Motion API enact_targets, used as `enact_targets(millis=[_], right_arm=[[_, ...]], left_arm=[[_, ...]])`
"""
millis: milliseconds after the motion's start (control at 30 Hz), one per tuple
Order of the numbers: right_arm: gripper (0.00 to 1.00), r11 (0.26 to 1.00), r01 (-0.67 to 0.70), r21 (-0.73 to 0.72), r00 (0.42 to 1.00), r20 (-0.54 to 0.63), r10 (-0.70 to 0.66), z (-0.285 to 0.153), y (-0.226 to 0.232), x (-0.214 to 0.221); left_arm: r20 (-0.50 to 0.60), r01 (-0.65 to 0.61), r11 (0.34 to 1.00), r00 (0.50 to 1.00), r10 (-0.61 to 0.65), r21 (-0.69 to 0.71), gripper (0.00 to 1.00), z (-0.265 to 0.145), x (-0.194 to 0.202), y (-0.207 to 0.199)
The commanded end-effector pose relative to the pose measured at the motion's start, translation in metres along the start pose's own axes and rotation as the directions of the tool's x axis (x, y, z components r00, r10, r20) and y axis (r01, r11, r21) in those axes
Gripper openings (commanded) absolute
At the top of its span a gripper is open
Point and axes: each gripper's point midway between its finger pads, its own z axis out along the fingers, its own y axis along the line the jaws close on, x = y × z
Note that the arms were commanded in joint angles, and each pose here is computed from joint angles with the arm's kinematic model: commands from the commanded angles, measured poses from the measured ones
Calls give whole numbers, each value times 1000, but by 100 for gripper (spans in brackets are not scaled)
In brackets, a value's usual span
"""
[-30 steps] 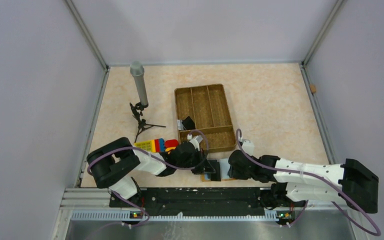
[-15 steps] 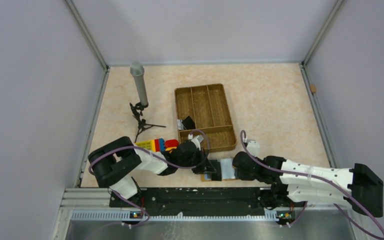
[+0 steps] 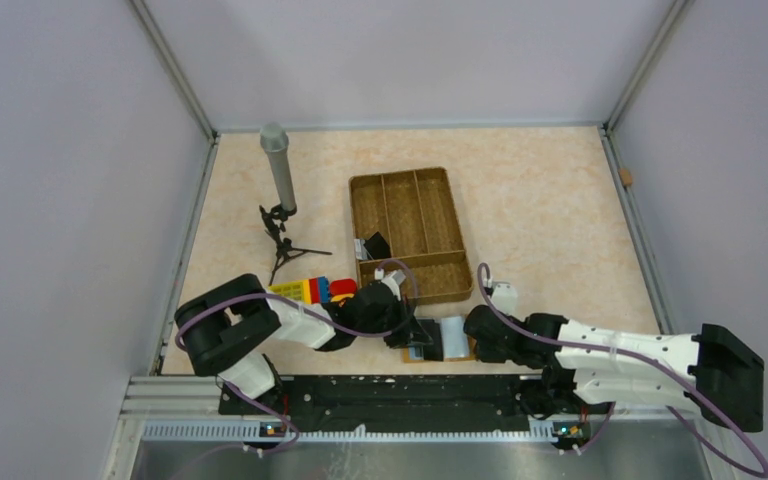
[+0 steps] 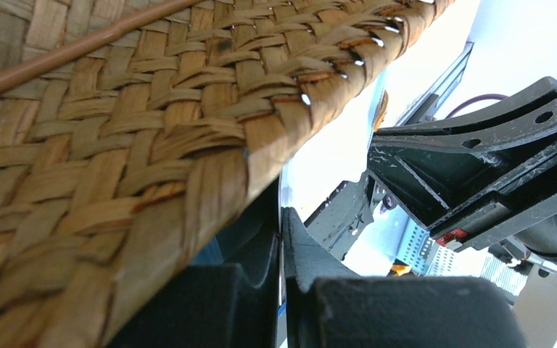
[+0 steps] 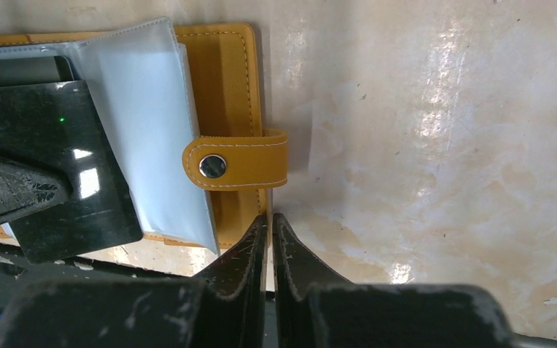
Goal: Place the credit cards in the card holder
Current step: Insert the credit card into the card holder.
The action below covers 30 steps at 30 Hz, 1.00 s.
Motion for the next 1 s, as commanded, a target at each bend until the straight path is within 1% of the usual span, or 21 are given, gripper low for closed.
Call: enact_targets(millis=[0, 67, 167, 367, 533, 633, 733, 867, 967], right_arm=[[4, 999, 25, 27, 1000, -17, -24, 4, -5, 6], [2, 999, 29, 28, 999, -20, -29, 5, -5, 7], [2, 1000, 27, 10, 999, -18, -27, 5, -1, 6], [7, 999, -25, -41, 1000, 3, 25, -4, 4, 2], [16, 985, -84, -148, 995, 32, 90, -13, 11, -2], [27, 956, -113, -271, 991, 44, 130, -21, 26, -6], [34, 920, -148, -362, 982, 55, 180, -27, 35, -10], [35, 896, -178, -407, 972, 68, 224, -29, 37, -13], [31, 897, -186, -401, 969, 79, 236, -32, 37, -18]], left_arm=[[54, 26, 1000, 998, -27, 10, 0, -2, -10, -8], [55, 30, 999, 998, -31, 12, 0, -2, -10, -8], [46, 34, 999, 998, -35, 24, 0, 1, -9, -9], [39, 45, 998, 998, -47, 52, 0, 7, -10, -15], [45, 62, 995, 997, -66, 77, 0, 10, -11, -17], [40, 69, 994, 997, -73, 87, 0, 11, -10, -17], [41, 72, 994, 996, -76, 86, 0, 12, -11, -16], [43, 73, 994, 996, -77, 86, 0, 11, -11, -16], [43, 73, 994, 996, -77, 83, 0, 11, -11, -16]])
